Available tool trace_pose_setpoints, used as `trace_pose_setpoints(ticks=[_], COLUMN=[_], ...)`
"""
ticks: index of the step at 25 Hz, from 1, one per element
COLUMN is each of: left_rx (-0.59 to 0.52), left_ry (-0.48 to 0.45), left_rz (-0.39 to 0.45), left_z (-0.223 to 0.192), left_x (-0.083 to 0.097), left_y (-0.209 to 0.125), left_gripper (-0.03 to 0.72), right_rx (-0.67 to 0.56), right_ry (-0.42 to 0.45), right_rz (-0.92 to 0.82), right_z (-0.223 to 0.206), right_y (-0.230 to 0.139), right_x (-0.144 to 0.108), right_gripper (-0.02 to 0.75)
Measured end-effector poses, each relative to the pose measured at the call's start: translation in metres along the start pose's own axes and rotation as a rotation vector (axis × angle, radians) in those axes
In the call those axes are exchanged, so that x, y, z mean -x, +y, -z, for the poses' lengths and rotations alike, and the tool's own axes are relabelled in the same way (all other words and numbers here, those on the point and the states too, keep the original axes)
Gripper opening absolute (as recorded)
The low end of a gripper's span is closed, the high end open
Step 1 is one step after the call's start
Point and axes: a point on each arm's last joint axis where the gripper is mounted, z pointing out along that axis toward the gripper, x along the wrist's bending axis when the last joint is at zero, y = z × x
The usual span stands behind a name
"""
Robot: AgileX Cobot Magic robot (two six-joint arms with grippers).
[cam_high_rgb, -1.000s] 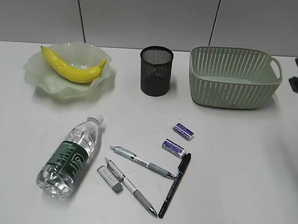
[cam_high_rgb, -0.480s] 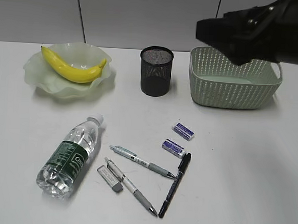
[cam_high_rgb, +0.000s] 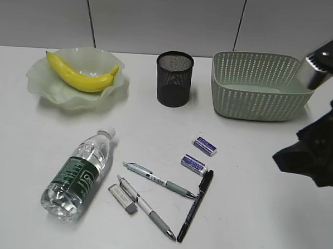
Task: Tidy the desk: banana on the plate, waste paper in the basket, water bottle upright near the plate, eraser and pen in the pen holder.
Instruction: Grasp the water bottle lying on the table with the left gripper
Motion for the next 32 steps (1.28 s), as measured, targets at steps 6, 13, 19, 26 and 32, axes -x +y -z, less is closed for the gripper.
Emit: trace_pose_setpoints(ticks=[6,13,19,26,32], left_rx=[0.0,0.0,0.0,0.002,0.004], left_ry=[0.0,0.0,0.0,-0.005,-0.04], left_rz=[0.0,0.0,0.0,0.003,0.019], left_z=[0.0,0.0,0.0,0.0,-0.006], left_x=[0.0,0.0,0.0,0.0,0.004], left_y=[0.0,0.0,0.0,0.0,0.014], left_gripper=[0.328,0.328,0.325,0.317,0.311], right_rx=[0.033,0.087,0.173,0.377,0.441], right_ry=[-0.084,-0.182,-0.192,-0.215,-0.222], right_rz=[-0.146,-0.207,-0.221,-0.21,-0.203], right_z=[0.055,0.099,0.115,0.129,0.135], right_y=[-0.021,-0.077,-0.123,-0.151,-0.158], right_x=[-0.008,-0.021,-0.035,-0.045,-0.048], right_gripper=[0.477,0.477,0.477,0.477,0.476])
